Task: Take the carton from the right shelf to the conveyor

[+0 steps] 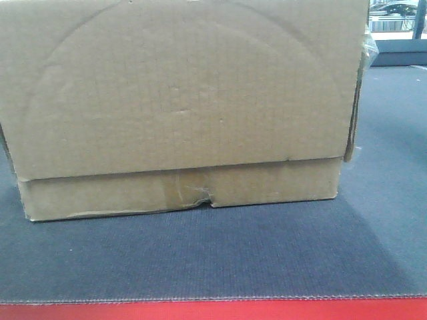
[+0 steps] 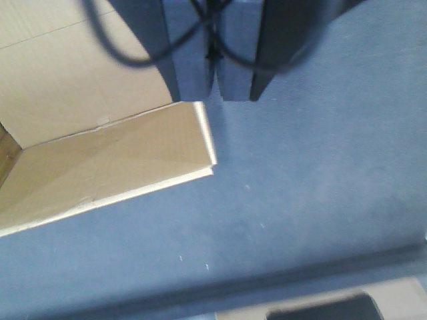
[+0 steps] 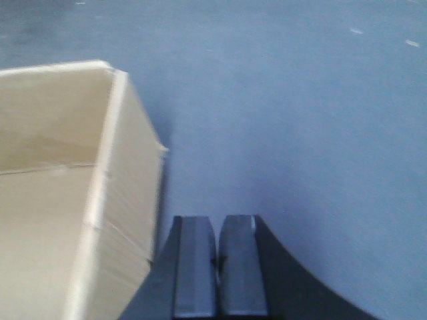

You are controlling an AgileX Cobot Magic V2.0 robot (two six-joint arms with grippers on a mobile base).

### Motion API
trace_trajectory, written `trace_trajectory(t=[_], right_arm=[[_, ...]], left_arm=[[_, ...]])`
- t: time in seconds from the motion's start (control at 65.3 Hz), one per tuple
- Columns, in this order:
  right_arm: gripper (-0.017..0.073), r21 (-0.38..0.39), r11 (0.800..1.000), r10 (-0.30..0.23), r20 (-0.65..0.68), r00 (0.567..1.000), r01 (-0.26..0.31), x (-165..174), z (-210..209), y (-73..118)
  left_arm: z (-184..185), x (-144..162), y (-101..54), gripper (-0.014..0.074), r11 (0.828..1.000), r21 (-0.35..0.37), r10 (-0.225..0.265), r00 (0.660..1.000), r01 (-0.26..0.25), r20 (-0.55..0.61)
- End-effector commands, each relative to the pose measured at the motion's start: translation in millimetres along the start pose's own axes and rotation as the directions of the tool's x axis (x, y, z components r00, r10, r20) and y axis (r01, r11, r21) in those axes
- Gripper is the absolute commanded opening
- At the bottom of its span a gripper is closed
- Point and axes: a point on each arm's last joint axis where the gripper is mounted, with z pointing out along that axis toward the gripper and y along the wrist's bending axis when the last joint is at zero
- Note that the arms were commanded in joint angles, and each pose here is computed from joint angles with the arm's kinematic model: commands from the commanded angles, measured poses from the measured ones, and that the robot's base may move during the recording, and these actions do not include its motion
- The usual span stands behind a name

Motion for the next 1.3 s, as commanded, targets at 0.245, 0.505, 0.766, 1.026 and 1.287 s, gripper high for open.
trace_trajectory(t=[0.245, 0.505, 0.766, 1.026, 1.287], right_arm=[[-0.0060, 0.053, 0.998, -0.028, 0.057, 0.998, 0.025, 91.1, -8.6, -17.8], [-0.0060, 0.047, 0.999, -0.034, 0.182, 0.983, 0.026, 153.1, -32.1, -22.9], [-0.0060, 0.036, 0.999, -0.042, 0.357, 0.933, 0.032, 193.6, -65.6, -24.9], [-0.0060, 0.022, 0.999, -0.047, 0.566, 0.823, 0.042, 218.0, -93.3, -25.6], [-0.0060, 0.020, 0.999, -0.047, 0.608, 0.793, 0.044, 219.3, -100.7, -25.3]], left_arm=[[4.1, 66.4, 34.0, -0.0006, 0.993, -0.026, -0.116, 0.992, 0.115, -0.051], [-11.1, 157.1, 35.0, -0.0006, 0.988, -0.032, -0.147, 0.986, 0.150, 0.072], [-49.6, 243.2, 21.3, -0.0006, 0.990, -0.003, -0.134, 0.938, 0.142, 0.321], [-88.8, 282.8, 16.3, -0.0006, 0.990, 0.006, -0.124, 0.835, 0.143, 0.536], [-101.6, 286.3, 16.1, -0.0006, 0.989, 0.007, -0.121, 0.796, 0.145, 0.593]])
